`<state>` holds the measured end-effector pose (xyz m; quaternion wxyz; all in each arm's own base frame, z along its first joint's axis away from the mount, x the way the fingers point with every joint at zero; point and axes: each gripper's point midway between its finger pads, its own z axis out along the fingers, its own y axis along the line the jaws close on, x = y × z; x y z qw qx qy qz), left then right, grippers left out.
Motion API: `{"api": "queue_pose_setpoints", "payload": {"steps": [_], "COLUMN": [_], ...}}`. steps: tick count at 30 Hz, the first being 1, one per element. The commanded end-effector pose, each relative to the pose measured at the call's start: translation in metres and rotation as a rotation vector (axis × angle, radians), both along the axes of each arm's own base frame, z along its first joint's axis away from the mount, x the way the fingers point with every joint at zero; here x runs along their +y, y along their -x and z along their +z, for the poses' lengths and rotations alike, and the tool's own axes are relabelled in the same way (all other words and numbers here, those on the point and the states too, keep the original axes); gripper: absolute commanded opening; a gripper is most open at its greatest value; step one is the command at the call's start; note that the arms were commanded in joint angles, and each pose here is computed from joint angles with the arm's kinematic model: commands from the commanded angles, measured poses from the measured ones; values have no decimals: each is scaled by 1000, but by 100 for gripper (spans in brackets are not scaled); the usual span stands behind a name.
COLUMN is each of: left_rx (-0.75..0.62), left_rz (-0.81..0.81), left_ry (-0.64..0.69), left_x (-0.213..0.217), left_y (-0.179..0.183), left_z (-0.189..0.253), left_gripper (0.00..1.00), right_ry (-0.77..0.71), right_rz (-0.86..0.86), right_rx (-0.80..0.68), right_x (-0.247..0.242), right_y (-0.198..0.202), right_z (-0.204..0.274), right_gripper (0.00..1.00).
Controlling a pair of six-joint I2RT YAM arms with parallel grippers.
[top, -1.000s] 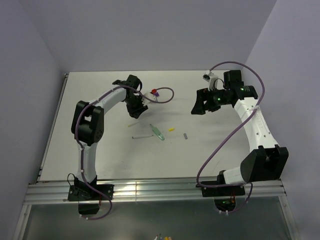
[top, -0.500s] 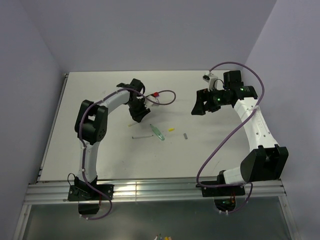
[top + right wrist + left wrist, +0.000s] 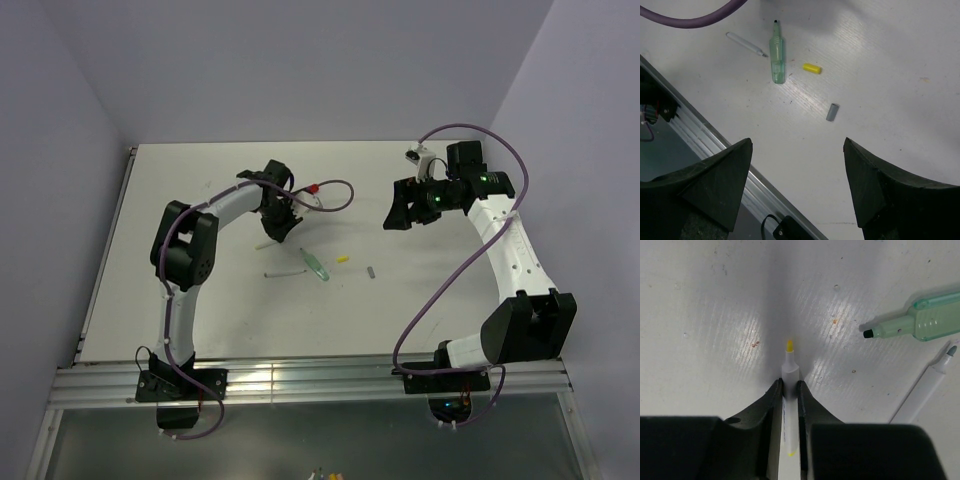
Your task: Insert the pens into the pen caps
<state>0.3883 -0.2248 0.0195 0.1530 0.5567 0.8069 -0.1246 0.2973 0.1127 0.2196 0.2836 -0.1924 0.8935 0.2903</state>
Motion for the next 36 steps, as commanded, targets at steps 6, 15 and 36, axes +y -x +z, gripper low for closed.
{"api": "queue_pose_setpoints", "payload": {"steps": [6, 15, 36], "left_rx": [41, 16, 384], "left_rz": [148, 352, 611], "left_ry": [104, 544, 1450], "left_x": [-26, -58, -92], "left_y": [8, -17, 19], "left_z": [28, 146, 345], "left_gripper": [0, 0, 0], "right_ry": [-85, -482, -878], "right_rz": [-42, -86, 198], "right_rx": [-77, -95, -79], "right_x": [8, 55, 172], "right_y": [-17, -36, 4], "right_z": [29, 38, 90], "right_gripper": [77, 77, 84]}}
